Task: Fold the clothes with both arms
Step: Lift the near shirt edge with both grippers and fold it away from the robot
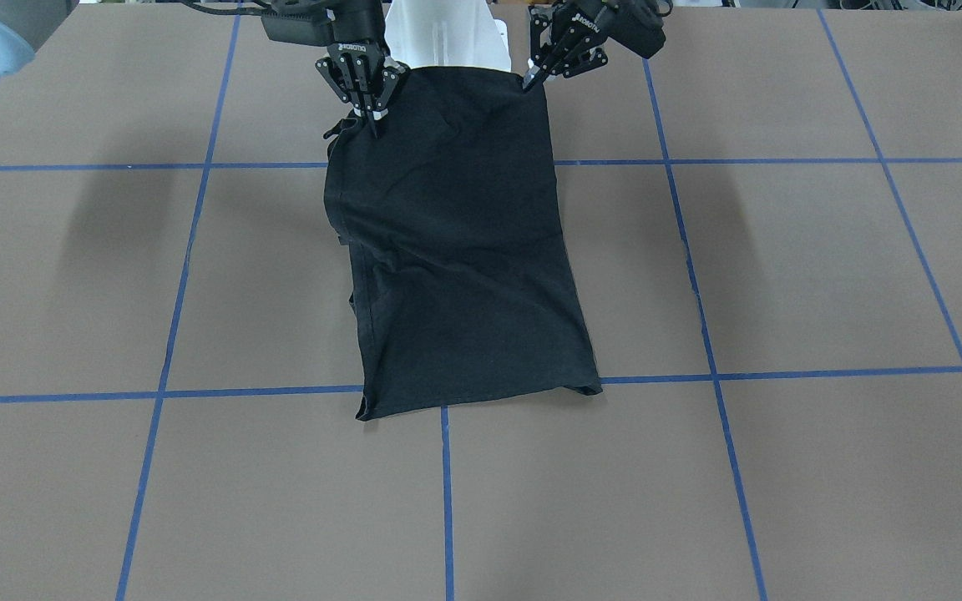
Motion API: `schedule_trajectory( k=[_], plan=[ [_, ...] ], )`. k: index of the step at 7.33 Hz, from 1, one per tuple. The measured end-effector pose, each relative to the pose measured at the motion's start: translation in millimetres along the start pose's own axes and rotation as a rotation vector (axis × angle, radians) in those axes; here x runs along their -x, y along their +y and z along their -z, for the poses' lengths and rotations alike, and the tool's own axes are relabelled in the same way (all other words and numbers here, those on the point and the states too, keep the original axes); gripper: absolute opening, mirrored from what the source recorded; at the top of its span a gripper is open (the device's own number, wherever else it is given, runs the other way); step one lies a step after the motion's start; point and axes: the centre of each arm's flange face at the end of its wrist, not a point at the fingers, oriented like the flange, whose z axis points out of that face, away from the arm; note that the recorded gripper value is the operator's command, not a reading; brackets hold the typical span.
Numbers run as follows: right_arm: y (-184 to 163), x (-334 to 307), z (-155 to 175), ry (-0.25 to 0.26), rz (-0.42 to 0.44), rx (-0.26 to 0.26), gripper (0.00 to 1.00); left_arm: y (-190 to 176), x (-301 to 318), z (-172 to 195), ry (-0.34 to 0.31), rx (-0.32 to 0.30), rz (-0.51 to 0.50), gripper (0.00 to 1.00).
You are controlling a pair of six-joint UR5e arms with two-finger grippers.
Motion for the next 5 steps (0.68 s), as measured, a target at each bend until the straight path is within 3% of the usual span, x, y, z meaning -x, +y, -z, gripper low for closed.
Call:
schedule_trajectory(
  k=[2, 5],
  plan=[
    [-13, 36, -28, 0.025, -0.020, -0.058, 0.00, -46, 5, -28, -0.051, -0.074, -0.041, 0.00],
    [-36, 87, -81, 0.034, -0.049, -0.124, 0.00, -105, 11, -35, -0.107, -0.164, -0.079, 0.00]
  ],
)
